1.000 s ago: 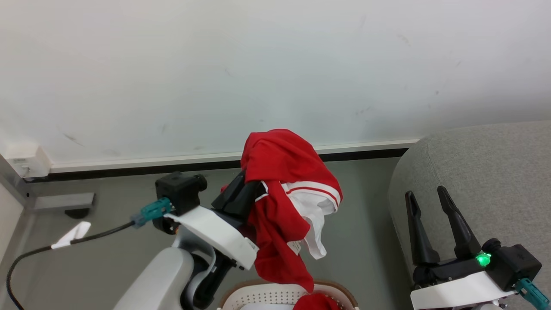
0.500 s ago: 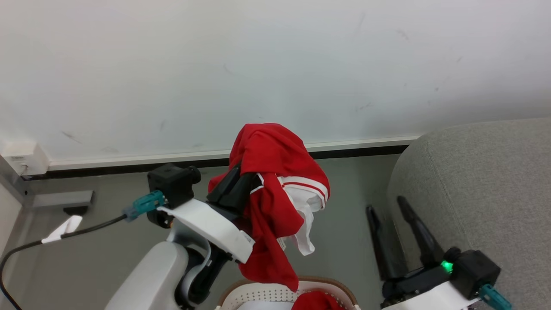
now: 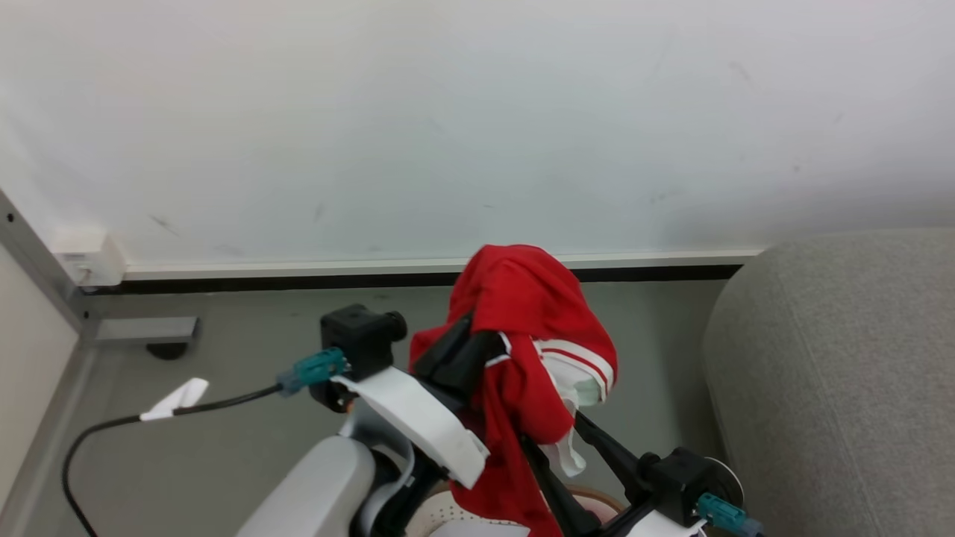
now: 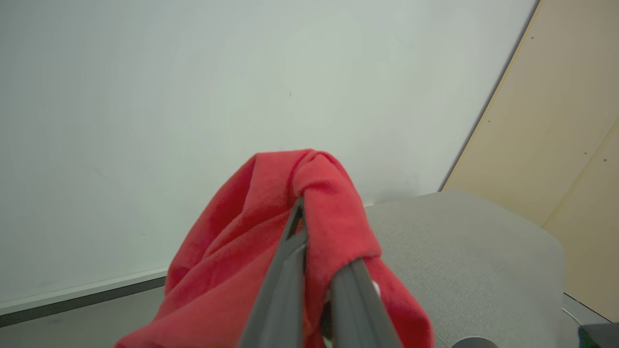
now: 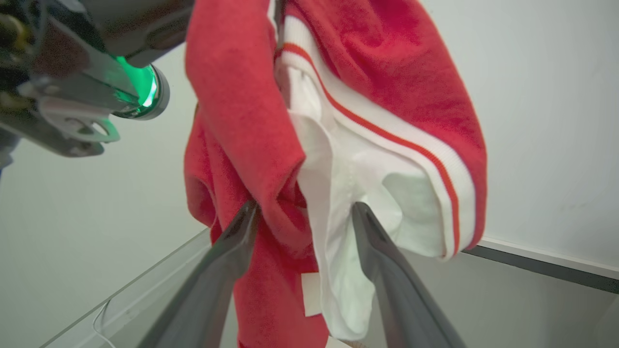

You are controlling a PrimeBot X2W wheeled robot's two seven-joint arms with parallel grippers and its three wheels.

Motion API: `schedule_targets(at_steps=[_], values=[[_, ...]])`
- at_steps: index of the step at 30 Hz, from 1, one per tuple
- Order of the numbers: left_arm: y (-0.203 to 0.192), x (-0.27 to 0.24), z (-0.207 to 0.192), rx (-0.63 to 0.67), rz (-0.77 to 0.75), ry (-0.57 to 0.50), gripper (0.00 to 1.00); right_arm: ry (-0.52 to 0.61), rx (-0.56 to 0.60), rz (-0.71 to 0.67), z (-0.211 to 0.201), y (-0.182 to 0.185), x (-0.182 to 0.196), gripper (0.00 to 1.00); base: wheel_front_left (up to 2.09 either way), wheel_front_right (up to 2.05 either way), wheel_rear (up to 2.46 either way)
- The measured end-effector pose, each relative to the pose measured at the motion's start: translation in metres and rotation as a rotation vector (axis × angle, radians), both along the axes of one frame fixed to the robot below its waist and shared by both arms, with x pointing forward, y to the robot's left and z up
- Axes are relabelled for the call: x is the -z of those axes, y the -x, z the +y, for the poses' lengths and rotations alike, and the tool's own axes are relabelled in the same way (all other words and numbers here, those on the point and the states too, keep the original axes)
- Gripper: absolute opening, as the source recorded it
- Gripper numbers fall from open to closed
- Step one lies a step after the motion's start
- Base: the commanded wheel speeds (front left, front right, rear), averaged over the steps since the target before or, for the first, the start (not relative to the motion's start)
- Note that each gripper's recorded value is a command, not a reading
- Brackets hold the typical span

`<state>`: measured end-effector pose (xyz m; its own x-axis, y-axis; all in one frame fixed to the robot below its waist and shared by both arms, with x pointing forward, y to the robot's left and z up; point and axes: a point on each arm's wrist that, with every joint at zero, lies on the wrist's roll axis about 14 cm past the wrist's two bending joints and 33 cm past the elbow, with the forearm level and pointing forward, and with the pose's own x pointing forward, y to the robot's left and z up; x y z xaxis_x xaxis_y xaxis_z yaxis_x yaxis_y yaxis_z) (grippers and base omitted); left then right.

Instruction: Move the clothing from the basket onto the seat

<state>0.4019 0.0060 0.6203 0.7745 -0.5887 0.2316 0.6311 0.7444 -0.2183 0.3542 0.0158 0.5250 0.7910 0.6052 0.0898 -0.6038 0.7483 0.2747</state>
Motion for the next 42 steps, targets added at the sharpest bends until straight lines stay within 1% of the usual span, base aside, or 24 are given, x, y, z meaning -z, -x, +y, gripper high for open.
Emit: schedule_targets(at_steps=[10, 11, 12, 13, 16, 21, 26, 31, 34, 36, 37, 38, 39, 42], values=[[0.034, 0.015, -0.016, 0.057, 0.040, -0.021, 0.00, 0.079, -0.092, -0.004, 0.028, -0.003, 0.013, 1.00, 0.00, 0.00, 0.00], [0.037, 0.015, -0.016, 0.057, 0.042, -0.022, 0.00, 0.081, -0.101, -0.005, 0.031, -0.002, 0.014, 0.95, 0.00, 0.00, 0.00], [0.039, 0.016, -0.015, 0.055, 0.044, -0.021, 0.00, 0.088, -0.110, -0.001, 0.033, -0.001, 0.016, 0.45, 0.00, 0.00, 0.00], [0.041, 0.017, -0.014, 0.052, 0.047, -0.020, 0.00, 0.092, -0.121, 0.000, 0.036, 0.001, 0.017, 0.00, 0.00, 0.00, 0.00], [0.043, 0.019, -0.006, 0.024, 0.054, -0.019, 0.00, 0.085, -0.141, 0.007, 0.043, 0.004, 0.018, 0.00, 0.00, 0.00, 0.00], [0.041, 0.017, 0.003, -0.010, 0.051, -0.009, 0.00, 0.067, -0.134, 0.014, 0.043, 0.003, 0.017, 0.00, 0.00, 0.00, 0.00], [0.036, 0.020, 0.007, -0.026, 0.055, -0.005, 0.00, 0.047, -0.111, 0.024, 0.037, 0.000, 0.017, 0.00, 0.00, 0.00, 0.00], [0.027, 0.029, 0.015, -0.053, 0.072, -0.018, 0.00, -0.012, -0.068, -0.005, 0.027, -0.007, 0.000, 0.00, 0.00, 0.00, 0.00], [0.026, 0.037, 0.011, -0.042, 0.091, -0.030, 0.00, -0.047, -0.038, -0.011, 0.018, -0.009, -0.007, 0.00, 0.00, 0.00, 0.00], [0.026, 0.039, 0.005, -0.023, 0.094, -0.029, 0.32, -0.065, -0.012, -0.018, 0.011, -0.012, -0.011, 0.00, 0.00, 0.00, 0.00], [0.027, 0.039, 0.000, -0.004, 0.094, -0.030, 0.66, -0.073, 0.004, -0.022, 0.006, -0.014, -0.013, 0.00, 0.00, 0.00, 0.00], [0.027, 0.040, -0.003, 0.006, 0.096, -0.029, 0.85, -0.083, 0.021, -0.028, 0.001, -0.016, -0.016, 0.00, 0.00, 0.00, 0.00], [0.027, 0.041, -0.006, 0.015, 0.096, -0.029, 0.99, -0.094, 0.043, -0.032, -0.006, -0.018, -0.019, 0.00, 0.00, 0.00, 0.00], [0.029, 0.044, -0.018, 0.053, 0.097, -0.038, 1.00, -0.123, 0.107, -0.035, -0.026, -0.023, -0.023, 0.00, 0.00, 0.00, 0.00]])
